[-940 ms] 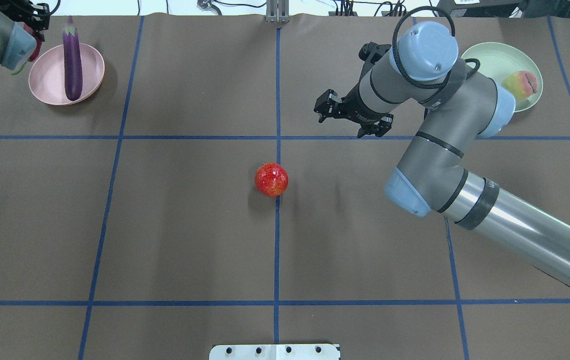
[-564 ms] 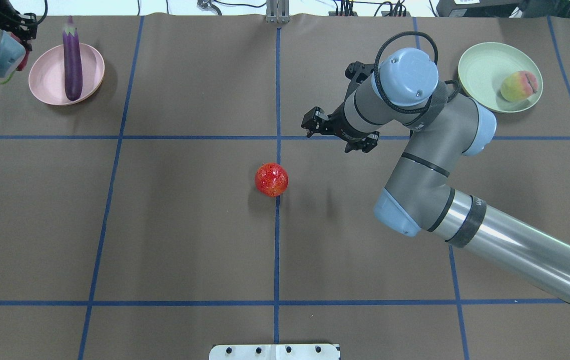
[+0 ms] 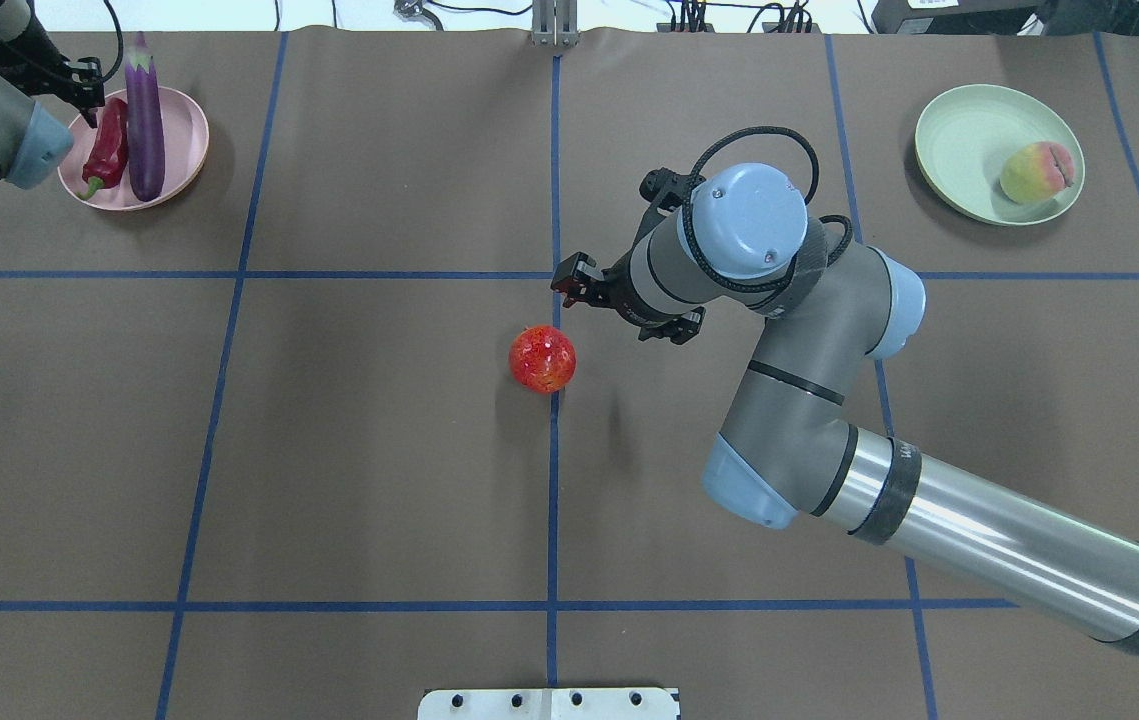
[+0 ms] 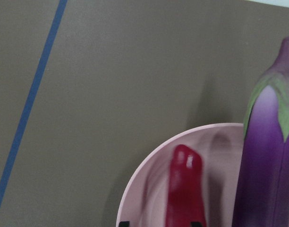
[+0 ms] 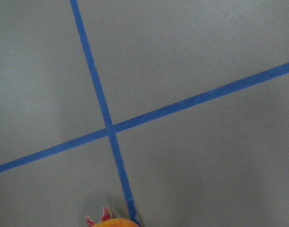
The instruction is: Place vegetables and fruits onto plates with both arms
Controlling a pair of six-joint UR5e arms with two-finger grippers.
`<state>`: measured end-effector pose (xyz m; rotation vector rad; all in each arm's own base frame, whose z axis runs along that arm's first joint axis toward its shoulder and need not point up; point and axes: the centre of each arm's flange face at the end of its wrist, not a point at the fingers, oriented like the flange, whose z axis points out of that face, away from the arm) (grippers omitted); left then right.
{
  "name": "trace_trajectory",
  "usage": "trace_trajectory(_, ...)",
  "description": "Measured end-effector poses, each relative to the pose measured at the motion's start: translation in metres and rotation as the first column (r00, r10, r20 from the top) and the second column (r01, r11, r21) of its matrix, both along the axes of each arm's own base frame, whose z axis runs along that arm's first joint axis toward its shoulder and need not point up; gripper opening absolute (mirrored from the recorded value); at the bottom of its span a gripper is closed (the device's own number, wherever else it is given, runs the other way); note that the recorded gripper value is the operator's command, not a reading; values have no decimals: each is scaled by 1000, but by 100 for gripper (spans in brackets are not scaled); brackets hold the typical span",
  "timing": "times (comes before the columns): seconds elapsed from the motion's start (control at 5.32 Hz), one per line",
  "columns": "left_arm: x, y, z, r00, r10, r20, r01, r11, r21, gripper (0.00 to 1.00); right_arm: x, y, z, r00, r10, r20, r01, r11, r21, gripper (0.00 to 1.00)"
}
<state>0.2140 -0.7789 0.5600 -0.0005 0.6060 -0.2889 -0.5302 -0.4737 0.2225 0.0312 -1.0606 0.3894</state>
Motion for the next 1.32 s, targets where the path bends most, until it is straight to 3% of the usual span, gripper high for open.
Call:
trace_trajectory(0.56, 6, -8, -25, 1000, -15, -25, 16, 999, 30, 100, -31, 2, -20, 1000, 12, -5, -12, 1000, -5, 100)
trace_trajectory(0.94, 8, -10, -109, 994, -21, -111, 21, 1000, 5, 100, -48, 16, -18, 1000, -18, -17, 17, 1000, -13, 100)
trace_trajectory(1.32, 7, -2, -156, 987, -55, -149, 52, 998, -20, 100, -66, 15, -22, 998, -48, -34, 46, 998, -42, 100)
